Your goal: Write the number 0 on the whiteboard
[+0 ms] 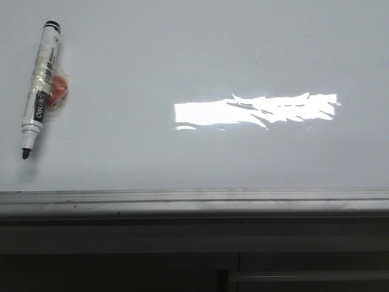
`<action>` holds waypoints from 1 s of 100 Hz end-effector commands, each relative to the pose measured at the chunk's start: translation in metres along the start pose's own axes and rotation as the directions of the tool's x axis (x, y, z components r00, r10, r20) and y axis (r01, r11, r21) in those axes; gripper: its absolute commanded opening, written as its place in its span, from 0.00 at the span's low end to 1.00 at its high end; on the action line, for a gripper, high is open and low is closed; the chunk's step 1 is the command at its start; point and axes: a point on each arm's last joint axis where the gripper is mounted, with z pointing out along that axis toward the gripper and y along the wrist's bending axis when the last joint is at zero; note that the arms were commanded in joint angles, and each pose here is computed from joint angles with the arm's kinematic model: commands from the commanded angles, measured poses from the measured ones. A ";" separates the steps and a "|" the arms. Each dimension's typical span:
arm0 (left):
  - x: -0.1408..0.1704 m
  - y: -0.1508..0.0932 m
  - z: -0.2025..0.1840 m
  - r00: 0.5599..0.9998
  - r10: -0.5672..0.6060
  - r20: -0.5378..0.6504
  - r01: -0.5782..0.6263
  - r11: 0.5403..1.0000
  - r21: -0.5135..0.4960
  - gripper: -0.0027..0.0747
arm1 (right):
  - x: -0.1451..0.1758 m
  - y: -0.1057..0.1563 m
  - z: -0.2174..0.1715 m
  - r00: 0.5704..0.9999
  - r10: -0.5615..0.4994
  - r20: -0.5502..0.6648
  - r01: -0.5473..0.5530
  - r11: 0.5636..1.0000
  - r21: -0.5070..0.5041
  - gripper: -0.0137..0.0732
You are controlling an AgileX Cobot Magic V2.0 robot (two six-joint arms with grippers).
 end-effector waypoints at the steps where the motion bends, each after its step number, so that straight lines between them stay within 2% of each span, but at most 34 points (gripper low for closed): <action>1: 0.005 -0.001 0.001 0.999 -0.005 0.049 0.005 1.000 0.004 0.01 | 0.002 -0.001 0.000 1.000 -0.018 0.022 0.018 1.000 0.014 0.09; 65: 0.005 -0.001 0.001 0.999 -0.005 0.049 0.005 1.000 0.004 0.01 | 0.002 -0.001 0.000 1.000 -0.018 0.022 0.018 1.000 0.014 0.09; 70: 0.003 -0.001 0.001 0.998 -0.006 0.066 0.005 1.000 0.005 0.01 | 0.000 -0.001 0.000 0.999 -0.023 0.041 0.022 1.000 0.017 0.09; 75: -0.003 -0.001 0.001 0.991 -0.009 0.134 0.008 1.000 0.010 0.01 | -0.006 -0.001 0.000 0.993 -0.017 0.113 0.015 1.000 0.020 0.09; 80: -0.014 -0.002 -0.001 0.968 -0.023 0.249 0.019 1.000 0.020 0.01 | -0.017 -0.002 -0.002 0.974 -0.007 0.227 0.001 1.000 0.024 0.09; 84: -0.024 -0.002 -0.005 0.932 -0.039 0.361 0.030 0.999 0.031 0.01 | -0.027 -0.002 -0.005 0.941 -0.010 0.338 -0.001 0.999 0.032 0.09; 86: -0.031 -0.002 -0.008 0.899 -0.042 0.436 0.029 0.999 0.035 0.01 | -0.032 -0.003 -0.007 0.919 -0.012 0.395 -0.003 0.999 0.036 0.09; 87: -0.031 -0.002 -0.008 0.899 -0.042 0.436 0.029 0.999 0.035 0.01 | -0.034 -0.003 -0.008 0.910 -0.012 0.413 -0.003 0.999 0.037 0.09; 91: -0.041 -0.002 -0.014 0.833 -0.044 0.552 0.026 0.999 0.042 0.01 | -0.045 -0.004 -0.014 0.845 -0.018 0.535 -0.008 0.999 0.046 0.09; 94: -0.045 -0.002 -0.016 0.804 -0.045 0.593 0.024 0.999 0.044 0.01 | -0.049 -0.004 -0.017 0.813 -0.020 0.582 -0.010 0.999 0.049 0.09; 100: -0.054 -0.002 -0.024 0.721 -0.048 0.692 0.019 0.999 0.049 0.01 | -0.059 -0.004 -0.025 0.719 -0.028 0.695 -0.017 0.998 0.057 0.09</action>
